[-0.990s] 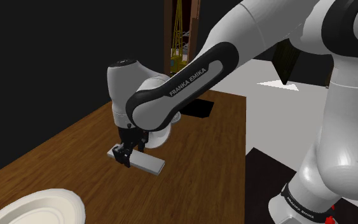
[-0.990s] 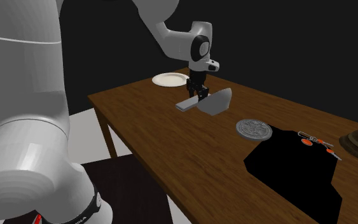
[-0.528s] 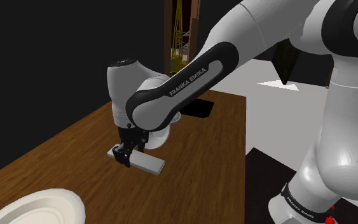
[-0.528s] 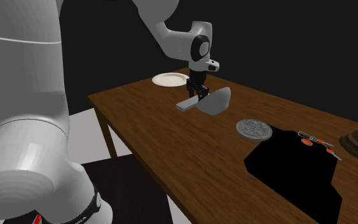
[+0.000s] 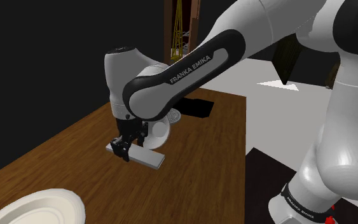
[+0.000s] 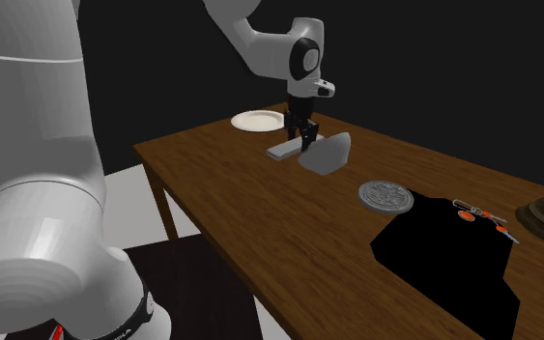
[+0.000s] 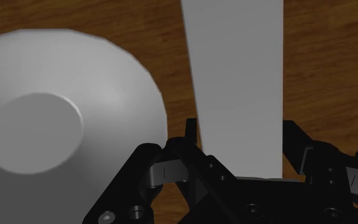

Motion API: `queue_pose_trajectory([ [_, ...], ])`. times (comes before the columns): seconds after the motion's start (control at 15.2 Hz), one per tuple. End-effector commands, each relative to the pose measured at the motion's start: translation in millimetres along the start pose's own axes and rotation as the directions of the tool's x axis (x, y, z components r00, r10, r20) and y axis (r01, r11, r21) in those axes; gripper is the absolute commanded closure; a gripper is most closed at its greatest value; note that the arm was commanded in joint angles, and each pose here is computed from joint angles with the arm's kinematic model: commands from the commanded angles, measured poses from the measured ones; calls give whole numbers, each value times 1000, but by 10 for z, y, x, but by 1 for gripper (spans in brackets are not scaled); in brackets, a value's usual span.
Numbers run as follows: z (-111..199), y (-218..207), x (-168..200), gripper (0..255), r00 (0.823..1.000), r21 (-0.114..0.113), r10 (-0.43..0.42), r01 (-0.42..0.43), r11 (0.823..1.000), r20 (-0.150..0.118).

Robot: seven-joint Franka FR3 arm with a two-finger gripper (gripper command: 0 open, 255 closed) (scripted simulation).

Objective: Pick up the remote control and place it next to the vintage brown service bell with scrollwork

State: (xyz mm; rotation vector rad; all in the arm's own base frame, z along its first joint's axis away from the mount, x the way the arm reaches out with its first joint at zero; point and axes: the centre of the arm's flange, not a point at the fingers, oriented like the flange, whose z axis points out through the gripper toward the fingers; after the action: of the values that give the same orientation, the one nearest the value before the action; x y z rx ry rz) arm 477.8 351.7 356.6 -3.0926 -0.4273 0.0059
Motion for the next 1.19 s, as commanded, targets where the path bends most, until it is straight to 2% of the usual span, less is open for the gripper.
queue_pose_trajectory([
  [0.0,-116,4,-6,255,1000,0,0,0,1000,0],
  [1.12,-1013,-14,-7,255,1000,0,0,0,1000,0],
])
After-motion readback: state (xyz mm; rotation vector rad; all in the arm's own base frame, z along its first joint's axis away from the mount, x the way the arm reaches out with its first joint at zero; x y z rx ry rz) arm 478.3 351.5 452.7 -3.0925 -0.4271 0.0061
